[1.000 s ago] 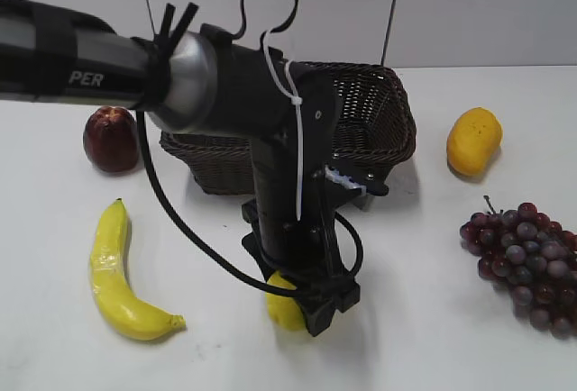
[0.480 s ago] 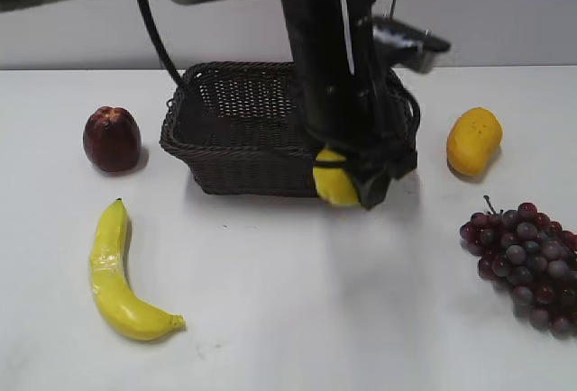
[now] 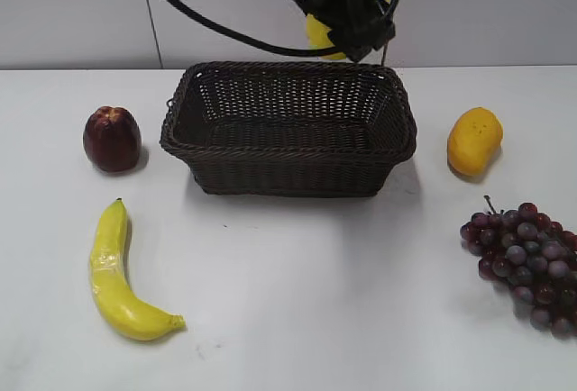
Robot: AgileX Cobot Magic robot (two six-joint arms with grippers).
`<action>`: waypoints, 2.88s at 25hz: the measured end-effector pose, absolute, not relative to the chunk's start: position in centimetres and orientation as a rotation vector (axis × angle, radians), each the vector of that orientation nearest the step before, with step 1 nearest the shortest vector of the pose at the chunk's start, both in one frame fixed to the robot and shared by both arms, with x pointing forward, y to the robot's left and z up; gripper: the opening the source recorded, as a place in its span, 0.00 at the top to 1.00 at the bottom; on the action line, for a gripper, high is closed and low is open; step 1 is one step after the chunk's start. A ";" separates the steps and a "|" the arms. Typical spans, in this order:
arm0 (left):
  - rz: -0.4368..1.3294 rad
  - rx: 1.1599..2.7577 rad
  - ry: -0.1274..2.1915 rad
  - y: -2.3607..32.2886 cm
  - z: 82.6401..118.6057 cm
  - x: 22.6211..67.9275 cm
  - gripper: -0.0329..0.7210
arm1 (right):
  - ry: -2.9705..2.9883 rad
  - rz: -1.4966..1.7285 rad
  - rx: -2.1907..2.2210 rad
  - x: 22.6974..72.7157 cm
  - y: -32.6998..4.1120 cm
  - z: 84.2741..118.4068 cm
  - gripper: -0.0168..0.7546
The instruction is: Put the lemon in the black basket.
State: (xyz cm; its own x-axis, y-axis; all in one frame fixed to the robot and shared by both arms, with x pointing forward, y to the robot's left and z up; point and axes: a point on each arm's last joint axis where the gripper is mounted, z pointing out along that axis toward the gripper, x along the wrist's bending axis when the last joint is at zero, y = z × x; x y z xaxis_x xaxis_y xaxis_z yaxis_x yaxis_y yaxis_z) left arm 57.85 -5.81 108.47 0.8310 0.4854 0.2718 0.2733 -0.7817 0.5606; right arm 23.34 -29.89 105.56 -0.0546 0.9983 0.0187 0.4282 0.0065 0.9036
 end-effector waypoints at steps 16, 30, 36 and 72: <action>0.364 2.413 0.952 -2.3 96.1 67.0 0.24 | 1.571 1.014 1.505 23.3 -29.9 105.6 0.22; 0.214 2.497 1.019 -2.4 93.4 66.5 0.06 | 1.571 1.014 1.505 23.3 -29.9 105.6 0.22; 0.127 2.520 1.029 -2.4 95.8 65.9 0.06 | 1.571 1.014 1.505 23.3 -29.9 105.6 0.22; 0.183 2.235 1.992 27.1 106.0 58.9 0.17 | 1.571 1.014 1.505 23.3 -29.9 105.6 0.22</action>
